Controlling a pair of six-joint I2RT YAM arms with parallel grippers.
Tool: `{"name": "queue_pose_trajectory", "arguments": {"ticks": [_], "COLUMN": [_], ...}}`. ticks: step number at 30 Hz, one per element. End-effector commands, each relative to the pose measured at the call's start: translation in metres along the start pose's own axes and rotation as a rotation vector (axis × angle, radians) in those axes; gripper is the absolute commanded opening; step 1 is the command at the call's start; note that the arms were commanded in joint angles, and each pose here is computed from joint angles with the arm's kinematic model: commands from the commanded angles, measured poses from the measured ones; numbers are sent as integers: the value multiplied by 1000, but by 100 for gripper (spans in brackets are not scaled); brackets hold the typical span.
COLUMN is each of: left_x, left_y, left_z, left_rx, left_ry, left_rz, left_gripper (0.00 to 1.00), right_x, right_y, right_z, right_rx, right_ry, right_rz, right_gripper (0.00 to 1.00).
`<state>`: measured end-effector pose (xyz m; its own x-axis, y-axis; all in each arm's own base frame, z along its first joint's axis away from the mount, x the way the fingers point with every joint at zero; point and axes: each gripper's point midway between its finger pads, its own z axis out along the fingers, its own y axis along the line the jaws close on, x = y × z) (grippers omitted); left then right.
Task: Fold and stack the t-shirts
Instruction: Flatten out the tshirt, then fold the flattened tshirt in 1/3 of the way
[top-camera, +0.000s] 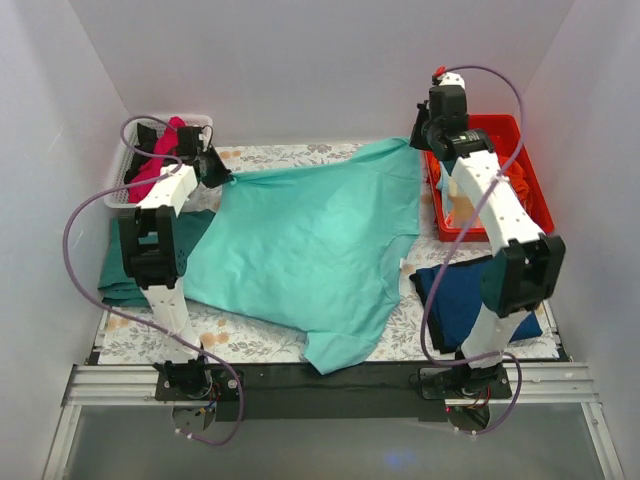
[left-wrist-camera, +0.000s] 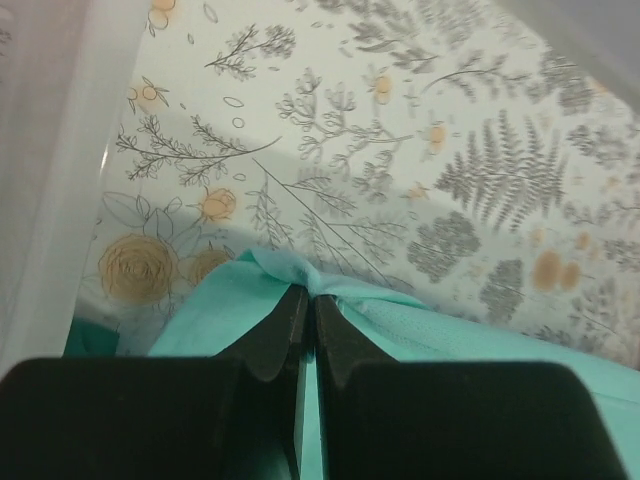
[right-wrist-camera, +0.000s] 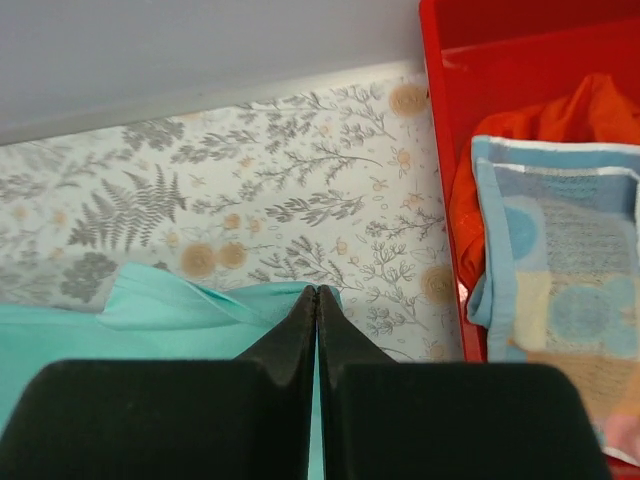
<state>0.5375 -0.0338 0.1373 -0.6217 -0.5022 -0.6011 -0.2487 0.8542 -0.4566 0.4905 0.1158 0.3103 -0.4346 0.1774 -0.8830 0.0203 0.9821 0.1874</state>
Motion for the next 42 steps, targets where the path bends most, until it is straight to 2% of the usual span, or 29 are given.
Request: {"name": "queue_pose_trajectory", "arguments": {"ticks": [1,2,4,5,6,7,11,15,19,28,35,42], "left_x": [-42,-50,-39,-39,-54,-44,-51,-65,-80,-97,-85,-47], "left_y": [-22,-27,-16,-15,-22,-12,-8,-10,-10,-11,-5,31], "left_z": [24,33,66,74,77,96,118,124,118,89,69,61], "left_rx": [91,107,92,95,101,82,76,90,113,189,144,9], "left_ry": [-89,-100,-61,-57,-93,-70,-91,-132,-167,-158,-115,-20], "left_rz": [-9,-7,-17,-17,-11,-15,-20,-31,-49,-56,12,60], "left_gripper": [0,0,0,0,0,0,0,0,0,0,0,0], "right_x": [-27,-10,-21,-6,-20,-6,0,15,27,44,67,106], "right_y": [-15,-19,-22,-26,-26,-28,-25,-29,-32,-42,-48,-59], "right_z": [40,67,86,110,115,136,166,179,174,147,123,98], "right_rx": [36,50,40,49,38,34,-22,-61,-52,-16,-6,21], "right_ry": [-77,-34,-51,-19,-49,-20,-15,18,42,79,114,179], "right_rz": [53,46,54,46,49,37,46,77,77,82,104,120], "right_gripper": [1,1,1,1,1,1,1,1,1,1,1,1]}}
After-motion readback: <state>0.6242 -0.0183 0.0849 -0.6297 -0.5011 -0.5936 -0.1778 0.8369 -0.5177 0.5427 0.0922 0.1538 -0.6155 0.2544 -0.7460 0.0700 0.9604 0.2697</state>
